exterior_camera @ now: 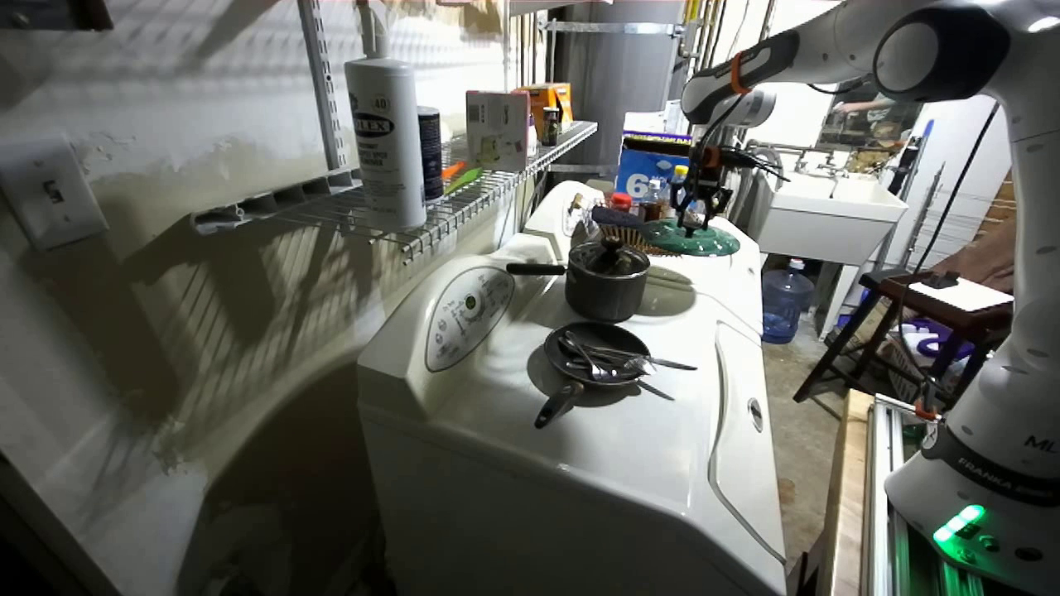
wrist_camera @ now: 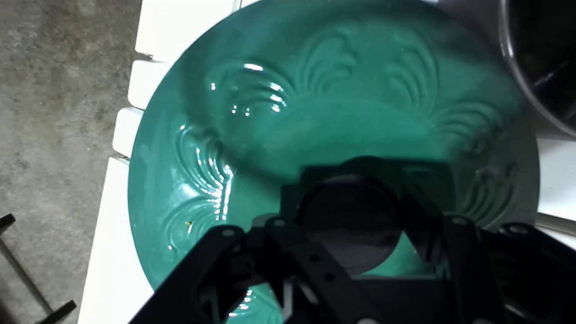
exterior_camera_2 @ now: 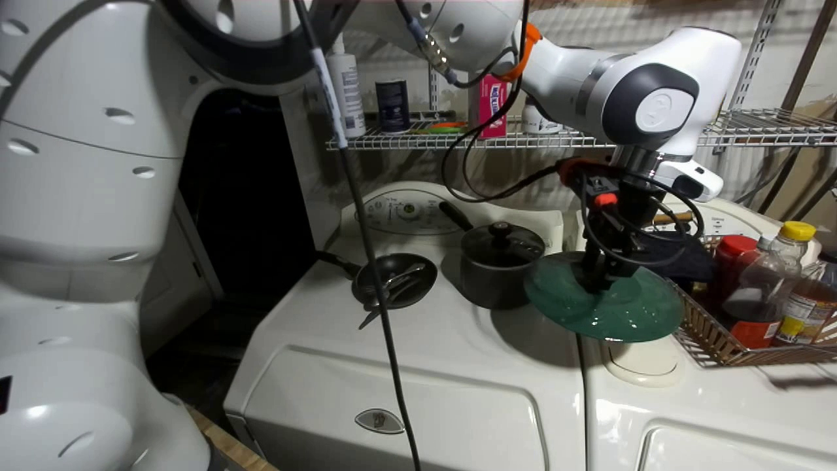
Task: Move the green lid to the right
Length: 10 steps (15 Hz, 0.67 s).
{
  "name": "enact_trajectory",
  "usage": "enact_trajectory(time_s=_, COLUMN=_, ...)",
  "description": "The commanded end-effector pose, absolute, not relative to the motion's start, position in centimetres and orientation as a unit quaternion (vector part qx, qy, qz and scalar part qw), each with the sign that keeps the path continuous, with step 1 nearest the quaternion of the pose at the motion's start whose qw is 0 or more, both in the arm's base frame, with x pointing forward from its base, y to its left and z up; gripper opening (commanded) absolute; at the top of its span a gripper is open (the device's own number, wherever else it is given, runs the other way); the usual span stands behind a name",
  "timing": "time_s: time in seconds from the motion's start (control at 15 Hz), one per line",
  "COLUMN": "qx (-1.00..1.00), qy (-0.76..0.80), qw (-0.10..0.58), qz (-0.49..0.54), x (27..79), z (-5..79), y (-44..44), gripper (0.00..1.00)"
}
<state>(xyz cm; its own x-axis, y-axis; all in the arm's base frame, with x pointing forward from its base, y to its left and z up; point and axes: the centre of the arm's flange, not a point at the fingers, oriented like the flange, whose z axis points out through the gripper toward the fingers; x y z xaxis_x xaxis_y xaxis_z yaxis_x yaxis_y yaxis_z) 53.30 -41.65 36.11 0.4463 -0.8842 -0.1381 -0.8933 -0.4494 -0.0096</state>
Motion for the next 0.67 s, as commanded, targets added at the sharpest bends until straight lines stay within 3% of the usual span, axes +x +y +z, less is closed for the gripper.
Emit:
enact_trajectory(time_s=0.0, qx=-0.841, qy=0.538, qw=0.034, qz=0.052, x=55.0, z=38.1, y=-43.2, gripper=0.34)
enact_trajectory(time_s=0.6, qx=-0.845, qy=0.531, qw=0.025, qz=0.054, x=58.1, z=33.9, y=-43.7, gripper=0.34)
